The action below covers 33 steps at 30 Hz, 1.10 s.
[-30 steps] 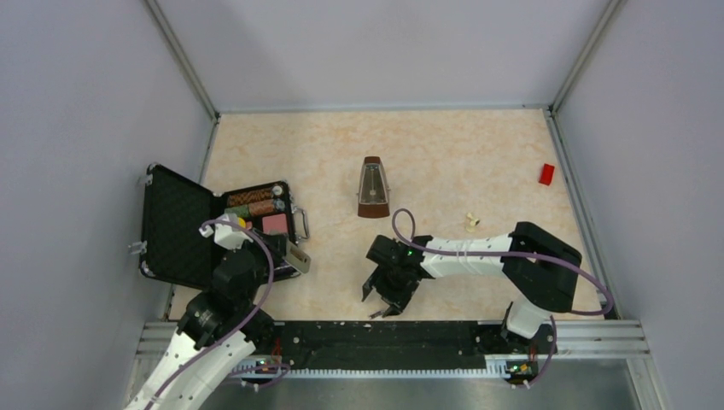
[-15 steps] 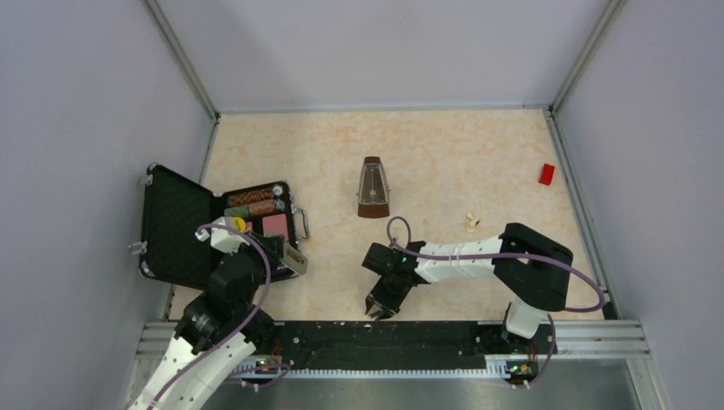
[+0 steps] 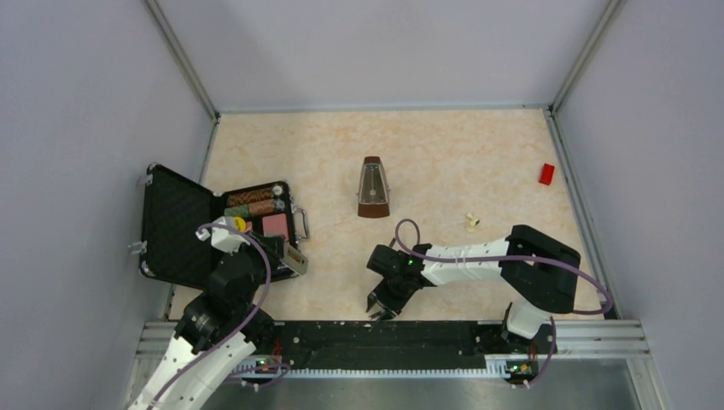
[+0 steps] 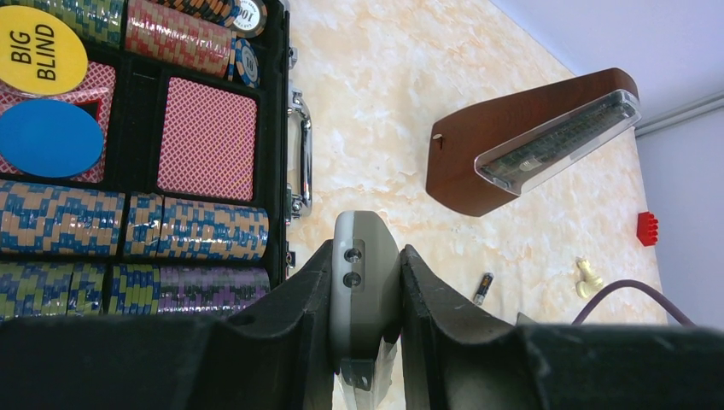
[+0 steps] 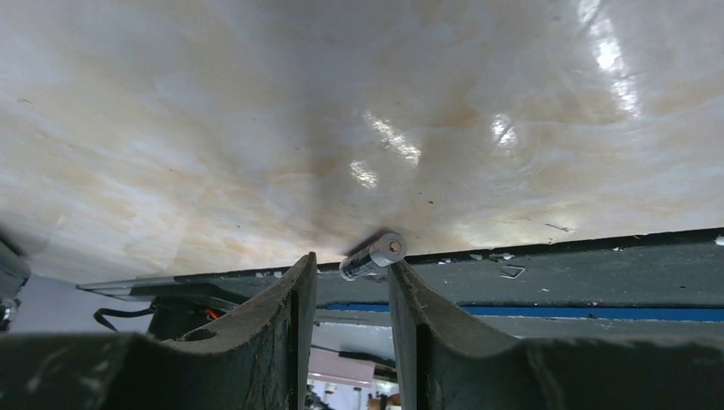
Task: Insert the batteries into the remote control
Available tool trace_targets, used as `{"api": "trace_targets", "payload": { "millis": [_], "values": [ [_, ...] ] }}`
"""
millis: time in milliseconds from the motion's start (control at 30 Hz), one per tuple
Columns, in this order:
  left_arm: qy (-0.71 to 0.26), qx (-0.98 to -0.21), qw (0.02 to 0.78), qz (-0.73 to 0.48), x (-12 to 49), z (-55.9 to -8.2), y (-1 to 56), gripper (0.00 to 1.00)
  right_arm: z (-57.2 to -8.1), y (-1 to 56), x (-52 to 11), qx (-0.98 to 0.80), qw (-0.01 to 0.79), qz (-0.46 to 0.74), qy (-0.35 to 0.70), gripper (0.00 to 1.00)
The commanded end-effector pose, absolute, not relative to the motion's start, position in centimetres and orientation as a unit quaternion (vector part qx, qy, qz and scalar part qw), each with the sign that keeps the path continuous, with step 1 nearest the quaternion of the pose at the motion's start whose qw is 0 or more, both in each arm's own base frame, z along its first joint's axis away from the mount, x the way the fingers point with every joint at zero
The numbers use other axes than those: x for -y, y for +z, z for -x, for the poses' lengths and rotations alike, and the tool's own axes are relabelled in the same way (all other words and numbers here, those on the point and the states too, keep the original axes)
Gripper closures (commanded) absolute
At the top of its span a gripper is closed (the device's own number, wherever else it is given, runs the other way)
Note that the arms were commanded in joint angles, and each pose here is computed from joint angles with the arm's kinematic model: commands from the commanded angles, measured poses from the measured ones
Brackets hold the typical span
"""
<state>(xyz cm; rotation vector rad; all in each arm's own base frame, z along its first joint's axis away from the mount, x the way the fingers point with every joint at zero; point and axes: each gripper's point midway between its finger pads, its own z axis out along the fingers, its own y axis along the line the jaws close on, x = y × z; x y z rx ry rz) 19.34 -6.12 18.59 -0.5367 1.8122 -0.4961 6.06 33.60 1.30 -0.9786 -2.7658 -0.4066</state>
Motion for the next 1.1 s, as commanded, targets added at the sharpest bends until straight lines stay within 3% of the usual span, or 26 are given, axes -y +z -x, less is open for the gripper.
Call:
{"api": "trace_targets", "payload": {
  "millis": [0,300,600,733,867,1067],
  "values": [
    [-0.227,-0.755,0.572,0.226,6.5,-19.7,19.7,1.00,-6.0,-0.7,-30.7,0.926,0.056,0.359,-0.100,0.63],
    [-0.227,-0.755,0.571,0.228,6.5,-19.7,19.7,1.00,-6.2,-1.1,-29.4,0.918,0.045,0.382,-0.092,0.68],
    [-0.229,-0.756,0.569,0.226,6.6,-19.7,19.6,1.00,-6.3,-1.5,-28.5,0.915,0.040,0.394,-0.080,0.81],
    [-0.232,-0.756,0.569,0.223,6.8,-19.7,19.7,1.00,-6.7,-1.3,-28.6,0.916,0.032,0.390,-0.085,0.92],
    [-0.240,-0.758,0.568,0.213,7.3,-19.7,19.9,1.00,-7.7,-0.5,-29.4,0.922,0.010,0.372,-0.104,0.99],
    [-0.274,-0.762,0.562,0.172,9.3,-19.9,20.5,1.00,-10.4,1.6,-29.4,0.931,-0.065,0.335,-0.131,1.00]
  ]
}}
